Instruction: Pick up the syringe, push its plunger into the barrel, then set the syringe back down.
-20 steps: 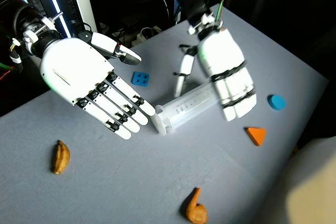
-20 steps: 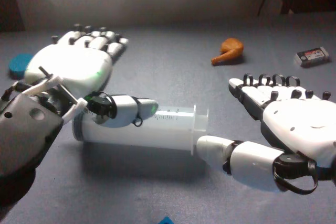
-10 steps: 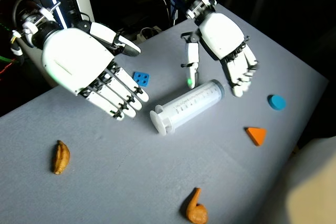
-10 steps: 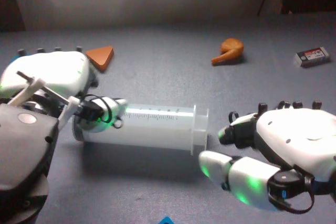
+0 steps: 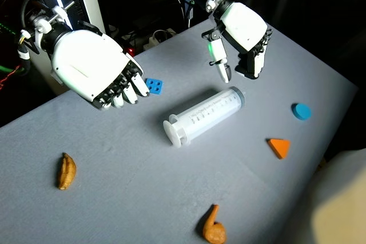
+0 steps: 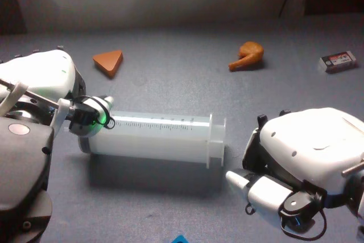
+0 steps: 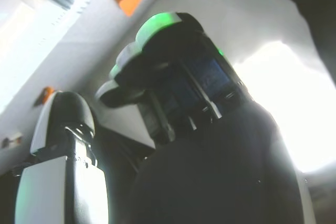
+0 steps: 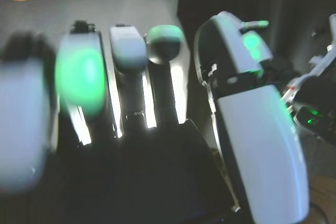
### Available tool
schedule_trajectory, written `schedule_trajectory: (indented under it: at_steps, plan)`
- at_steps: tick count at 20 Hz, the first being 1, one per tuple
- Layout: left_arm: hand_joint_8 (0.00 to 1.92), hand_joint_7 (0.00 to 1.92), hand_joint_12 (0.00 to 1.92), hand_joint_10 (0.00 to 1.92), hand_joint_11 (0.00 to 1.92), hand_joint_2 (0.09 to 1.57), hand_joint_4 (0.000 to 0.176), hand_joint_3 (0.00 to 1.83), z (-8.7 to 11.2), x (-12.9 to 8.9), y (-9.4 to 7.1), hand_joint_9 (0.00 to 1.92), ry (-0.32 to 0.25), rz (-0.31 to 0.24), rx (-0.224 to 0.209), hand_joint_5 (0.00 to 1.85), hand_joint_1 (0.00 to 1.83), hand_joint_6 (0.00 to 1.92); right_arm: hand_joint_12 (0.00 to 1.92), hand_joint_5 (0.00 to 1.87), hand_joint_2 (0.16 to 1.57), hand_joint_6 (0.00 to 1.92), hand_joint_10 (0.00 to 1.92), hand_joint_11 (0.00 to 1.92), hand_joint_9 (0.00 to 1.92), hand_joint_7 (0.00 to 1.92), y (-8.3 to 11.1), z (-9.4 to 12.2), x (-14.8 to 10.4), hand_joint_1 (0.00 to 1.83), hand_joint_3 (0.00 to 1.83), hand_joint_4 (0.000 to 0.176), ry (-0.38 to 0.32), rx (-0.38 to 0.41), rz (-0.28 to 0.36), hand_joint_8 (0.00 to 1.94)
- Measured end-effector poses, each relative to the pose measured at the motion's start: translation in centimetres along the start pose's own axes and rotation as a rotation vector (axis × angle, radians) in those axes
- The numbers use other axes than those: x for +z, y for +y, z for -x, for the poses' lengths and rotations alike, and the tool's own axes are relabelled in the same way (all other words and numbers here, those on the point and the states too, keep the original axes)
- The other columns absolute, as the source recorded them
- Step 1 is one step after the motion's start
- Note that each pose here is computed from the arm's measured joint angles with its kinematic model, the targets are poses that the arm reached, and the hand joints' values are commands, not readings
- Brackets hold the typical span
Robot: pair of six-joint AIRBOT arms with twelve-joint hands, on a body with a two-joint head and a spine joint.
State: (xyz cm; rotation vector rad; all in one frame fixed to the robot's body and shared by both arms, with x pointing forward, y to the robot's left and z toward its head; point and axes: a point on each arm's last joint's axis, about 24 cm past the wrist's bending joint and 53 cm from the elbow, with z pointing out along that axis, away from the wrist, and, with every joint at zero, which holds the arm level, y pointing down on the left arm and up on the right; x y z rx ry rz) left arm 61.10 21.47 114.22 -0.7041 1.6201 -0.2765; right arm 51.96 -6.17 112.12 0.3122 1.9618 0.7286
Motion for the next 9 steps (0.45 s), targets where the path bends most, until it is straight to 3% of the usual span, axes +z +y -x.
schedule_trajectory:
  at_steps: [6,9]
  plan:
    - [1.92,1.38,1.92,1.92,1.55,1.36,0.000,0.00,0.08,0.02,0.18,1.49,-0.004,0.005,-0.012,1.25,0.61,1.92,1.92,1.28,1.49,1.92,1.92,1.91,1.72,1.52,-0.01,0.72,0.30,0.54,0.01,0.176,-0.020,-0.051,-0.003,1.94]
    - [1.92,1.39,1.92,1.92,1.56,1.37,0.032,0.00,0.20,0.04,0.19,1.49,-0.010,0.005,-0.012,1.26,0.61,1.92,1.92,1.27,1.49,1.92,1.92,1.91,1.72,1.52,-0.07,0.83,0.34,0.54,0.00,0.176,-0.024,-0.070,-0.006,1.94]
